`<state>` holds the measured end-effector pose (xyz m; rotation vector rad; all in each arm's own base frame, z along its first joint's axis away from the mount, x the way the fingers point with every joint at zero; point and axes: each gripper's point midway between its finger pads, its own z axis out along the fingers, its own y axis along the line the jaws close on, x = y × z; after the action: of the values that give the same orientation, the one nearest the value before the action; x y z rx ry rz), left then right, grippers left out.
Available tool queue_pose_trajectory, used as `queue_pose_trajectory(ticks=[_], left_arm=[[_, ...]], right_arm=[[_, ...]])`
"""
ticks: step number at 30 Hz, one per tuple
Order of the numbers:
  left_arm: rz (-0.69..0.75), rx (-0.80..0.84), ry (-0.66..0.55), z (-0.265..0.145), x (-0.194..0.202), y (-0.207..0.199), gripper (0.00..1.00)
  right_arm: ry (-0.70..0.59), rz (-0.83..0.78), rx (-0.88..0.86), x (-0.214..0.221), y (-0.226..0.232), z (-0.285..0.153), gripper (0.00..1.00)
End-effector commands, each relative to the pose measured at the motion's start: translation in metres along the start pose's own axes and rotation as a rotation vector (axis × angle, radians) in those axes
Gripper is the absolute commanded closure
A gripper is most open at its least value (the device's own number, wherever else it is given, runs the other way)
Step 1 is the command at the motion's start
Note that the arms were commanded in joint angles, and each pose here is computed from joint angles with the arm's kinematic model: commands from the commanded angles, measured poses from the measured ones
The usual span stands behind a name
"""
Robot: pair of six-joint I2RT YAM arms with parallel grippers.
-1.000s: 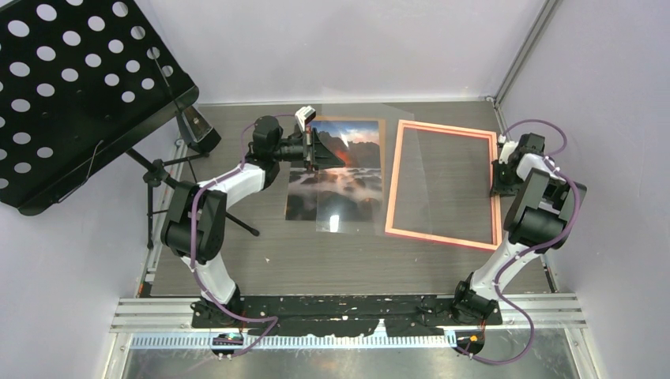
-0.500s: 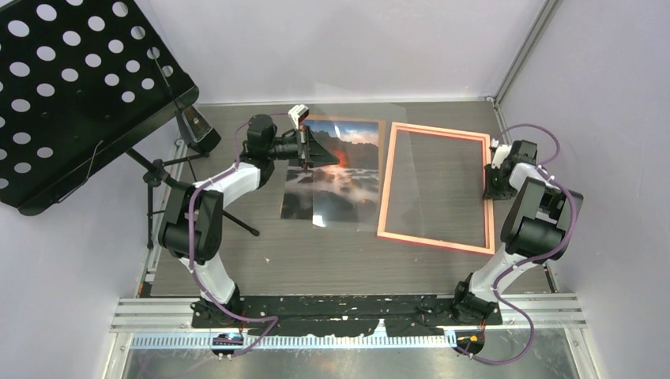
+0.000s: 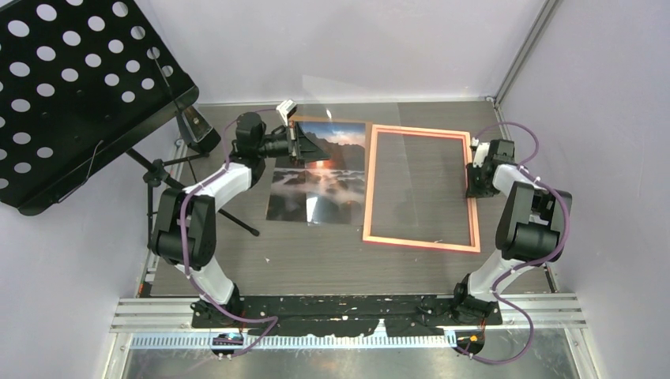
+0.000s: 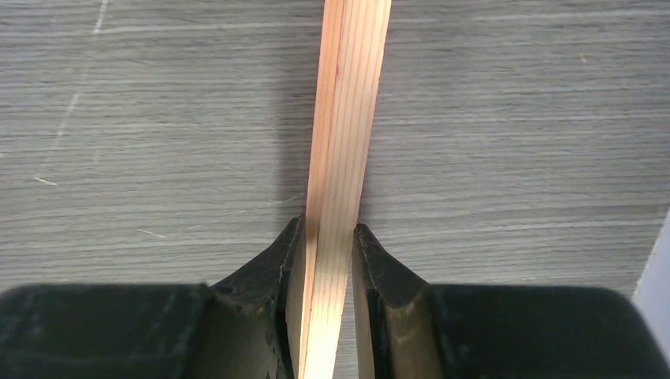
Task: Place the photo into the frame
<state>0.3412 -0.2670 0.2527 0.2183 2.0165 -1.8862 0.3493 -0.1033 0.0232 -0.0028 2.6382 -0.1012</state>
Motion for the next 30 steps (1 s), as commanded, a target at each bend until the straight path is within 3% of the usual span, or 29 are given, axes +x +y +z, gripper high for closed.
queue_pose_trajectory(ticks=[1,12,20,24,27,30], left_arm=[[0.088,0.007,-0.011,-0.01,0.0,-0.016,1.0],[0.075,0.019,-0.028,-0.007,0.0,-0.007,1.0],[0.058,0.064,0.001,0.022,-0.005,-0.004,1.0],[0.058,0.083,0.029,0.043,-0.004,-0.002,1.0],[0.053,0.098,0.036,0.057,-0.008,0.0,1.0],[0.03,0.119,0.039,0.069,-0.012,0.002,1.0]], right_arm=[[-0.02,0.008,-0.052,-0.005,0.021,-0.005,0.95],[-0.031,0.032,-0.042,0.002,0.016,-0.013,0.95],[-0.004,0.026,-0.087,0.014,0.022,-0.013,0.93],[-0.009,0.041,-0.072,0.012,0.016,-0.016,0.79],[-0.018,0.056,-0.065,0.009,0.012,-0.02,0.59],[-0.034,0.09,-0.062,0.005,0.005,-0.028,0.46]])
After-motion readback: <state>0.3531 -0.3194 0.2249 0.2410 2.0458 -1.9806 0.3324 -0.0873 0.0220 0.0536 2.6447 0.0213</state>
